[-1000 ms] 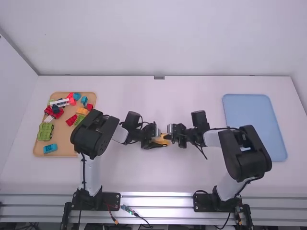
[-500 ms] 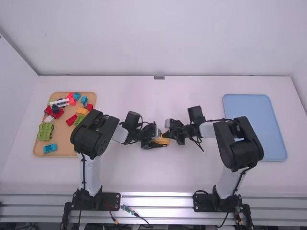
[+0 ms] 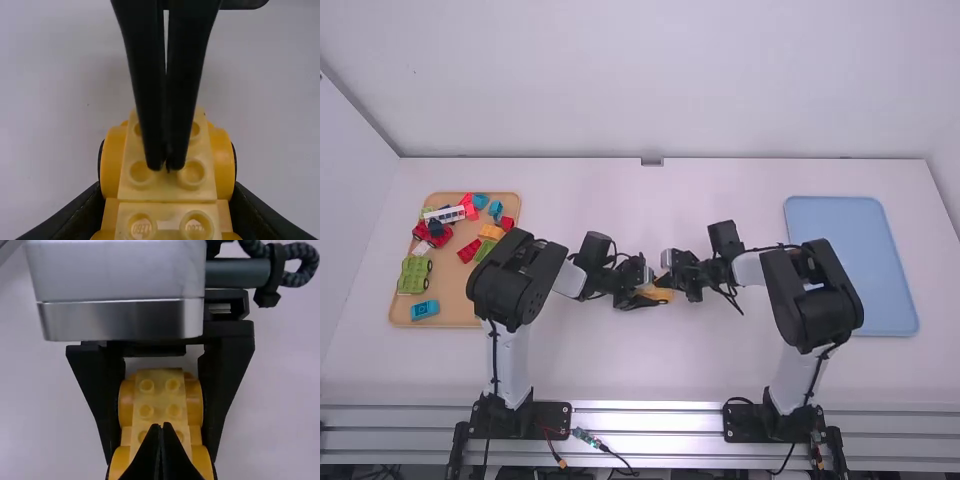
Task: Assemble lego blocks to make yellow taxi
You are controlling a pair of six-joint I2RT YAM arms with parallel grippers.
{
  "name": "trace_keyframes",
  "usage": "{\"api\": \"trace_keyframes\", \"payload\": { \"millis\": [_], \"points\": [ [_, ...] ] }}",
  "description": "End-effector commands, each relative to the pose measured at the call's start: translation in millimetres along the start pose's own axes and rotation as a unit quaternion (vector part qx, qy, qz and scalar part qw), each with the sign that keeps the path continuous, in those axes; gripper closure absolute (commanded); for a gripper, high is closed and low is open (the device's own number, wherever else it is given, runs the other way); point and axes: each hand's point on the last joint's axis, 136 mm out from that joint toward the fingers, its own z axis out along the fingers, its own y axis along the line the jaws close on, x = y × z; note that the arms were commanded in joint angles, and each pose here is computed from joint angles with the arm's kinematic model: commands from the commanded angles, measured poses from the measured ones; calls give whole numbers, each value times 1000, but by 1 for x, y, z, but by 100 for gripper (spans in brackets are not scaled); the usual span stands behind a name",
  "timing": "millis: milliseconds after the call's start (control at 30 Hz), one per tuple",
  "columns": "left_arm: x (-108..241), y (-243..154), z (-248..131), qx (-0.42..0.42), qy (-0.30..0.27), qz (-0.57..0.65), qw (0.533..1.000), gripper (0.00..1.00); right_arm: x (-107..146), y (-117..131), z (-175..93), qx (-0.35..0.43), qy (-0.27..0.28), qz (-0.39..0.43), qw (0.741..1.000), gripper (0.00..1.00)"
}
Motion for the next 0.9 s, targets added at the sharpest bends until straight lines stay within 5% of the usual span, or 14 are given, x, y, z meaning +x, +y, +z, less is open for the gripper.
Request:
{"api": "trace_keyframes", "payload": {
  "millis": [0, 233, 467, 867],
  "points": [
    [-4, -4, 2, 12, -11, 0, 1000, 60, 27, 7, 5, -3, 43, 32, 999, 100],
    [-6, 0, 0, 9, -14, 1, 1000, 62, 47, 9, 12, 11, 120, 49, 992, 100],
    [-6, -2, 2, 13, -13, 1, 1000, 62, 48, 14, 16, 9, 115, 42, 992, 100],
    [-5, -3, 2, 13, -12, 0, 1000, 57, -28, -16, -46, 76, 7, -17, 997, 100]
  ]
}}
